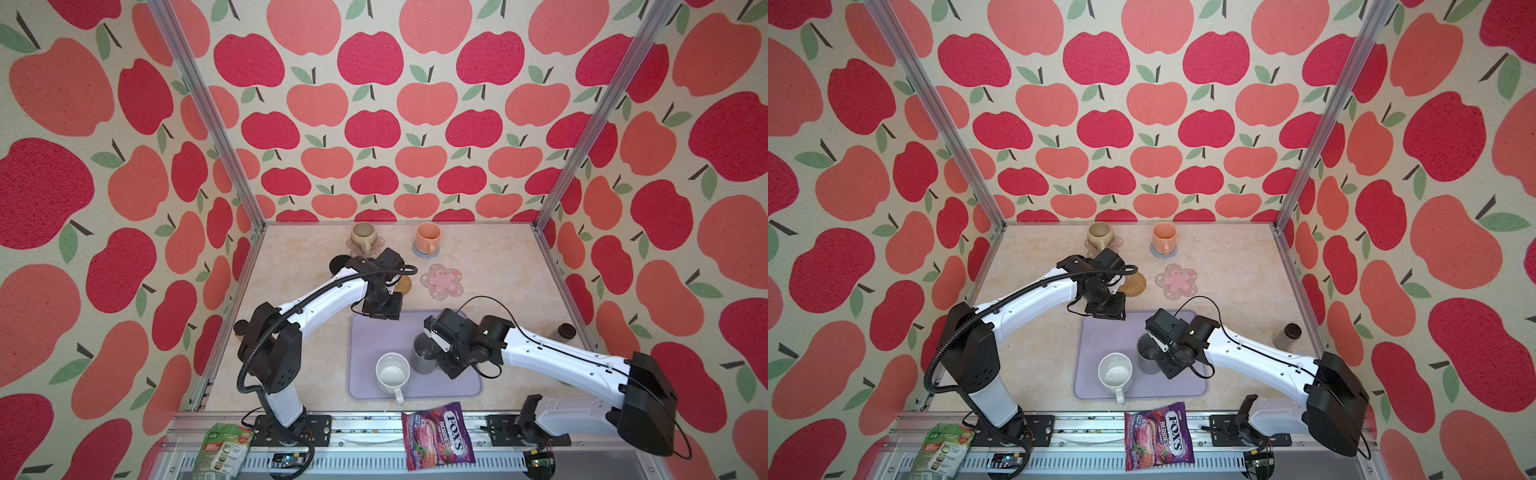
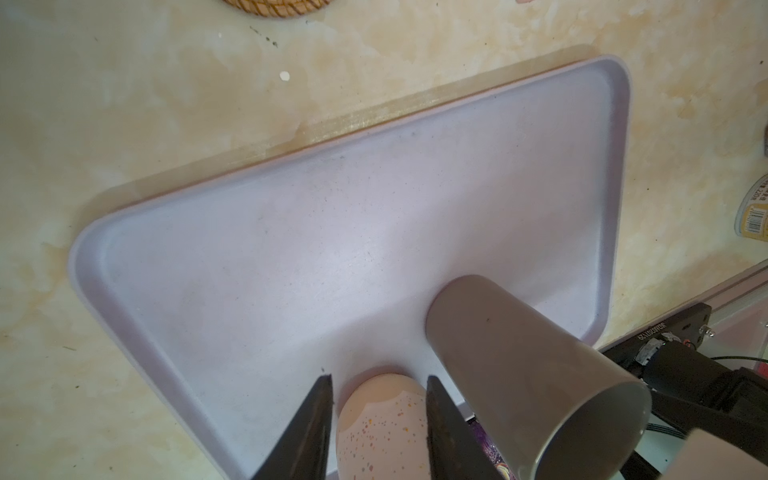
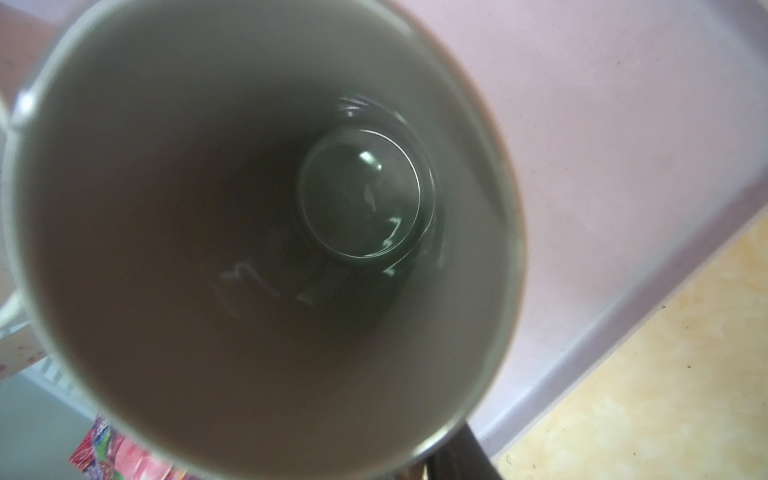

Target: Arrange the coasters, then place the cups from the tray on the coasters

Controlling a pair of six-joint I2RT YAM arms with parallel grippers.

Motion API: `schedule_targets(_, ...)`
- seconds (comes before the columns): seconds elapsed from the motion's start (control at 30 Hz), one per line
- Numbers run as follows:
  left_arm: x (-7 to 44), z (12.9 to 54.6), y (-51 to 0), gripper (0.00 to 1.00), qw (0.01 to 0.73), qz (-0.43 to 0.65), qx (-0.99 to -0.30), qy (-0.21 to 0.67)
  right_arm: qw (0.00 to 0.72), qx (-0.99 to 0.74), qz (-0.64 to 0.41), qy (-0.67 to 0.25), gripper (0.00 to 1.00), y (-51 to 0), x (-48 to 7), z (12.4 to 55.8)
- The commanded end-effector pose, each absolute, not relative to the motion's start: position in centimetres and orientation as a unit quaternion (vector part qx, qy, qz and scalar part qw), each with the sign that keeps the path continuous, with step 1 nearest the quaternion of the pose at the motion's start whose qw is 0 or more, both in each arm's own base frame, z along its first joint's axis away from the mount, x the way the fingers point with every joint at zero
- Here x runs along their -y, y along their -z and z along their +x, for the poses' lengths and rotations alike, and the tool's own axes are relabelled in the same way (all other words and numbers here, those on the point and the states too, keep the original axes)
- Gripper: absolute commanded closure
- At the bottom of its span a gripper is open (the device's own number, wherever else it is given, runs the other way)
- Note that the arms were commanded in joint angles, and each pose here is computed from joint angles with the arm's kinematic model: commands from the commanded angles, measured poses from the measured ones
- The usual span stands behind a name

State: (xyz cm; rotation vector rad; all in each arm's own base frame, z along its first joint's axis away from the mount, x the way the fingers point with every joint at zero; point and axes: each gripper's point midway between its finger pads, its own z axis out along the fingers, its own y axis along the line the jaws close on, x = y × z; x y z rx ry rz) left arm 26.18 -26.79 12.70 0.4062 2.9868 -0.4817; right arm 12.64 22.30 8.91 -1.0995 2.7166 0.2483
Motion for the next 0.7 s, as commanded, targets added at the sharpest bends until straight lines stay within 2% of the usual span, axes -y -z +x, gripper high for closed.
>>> schedule_targets(0.0,25.8,25.9,-13.1,0.6,0.048,0.128,-0.979,0.15,0.105,-0.921,-0.37,-0.069,0.75,-8.2,-21.9,12.9)
schedule_targets(0.53,25.6,26.2,-12.9,0.6,0.047,0.125,-0.98,0.15,0.113,-0.938,-0.325,-0.037,1.0,-7.7,-20.1,13.9)
schedule_targets(0.67,25.7,26.2,-13.0,0.6,0.049,0.125,-0.979,0.15,0.129,-0.945,-0.3,-0.033,1.0,-8.3,-19.4,14.7)
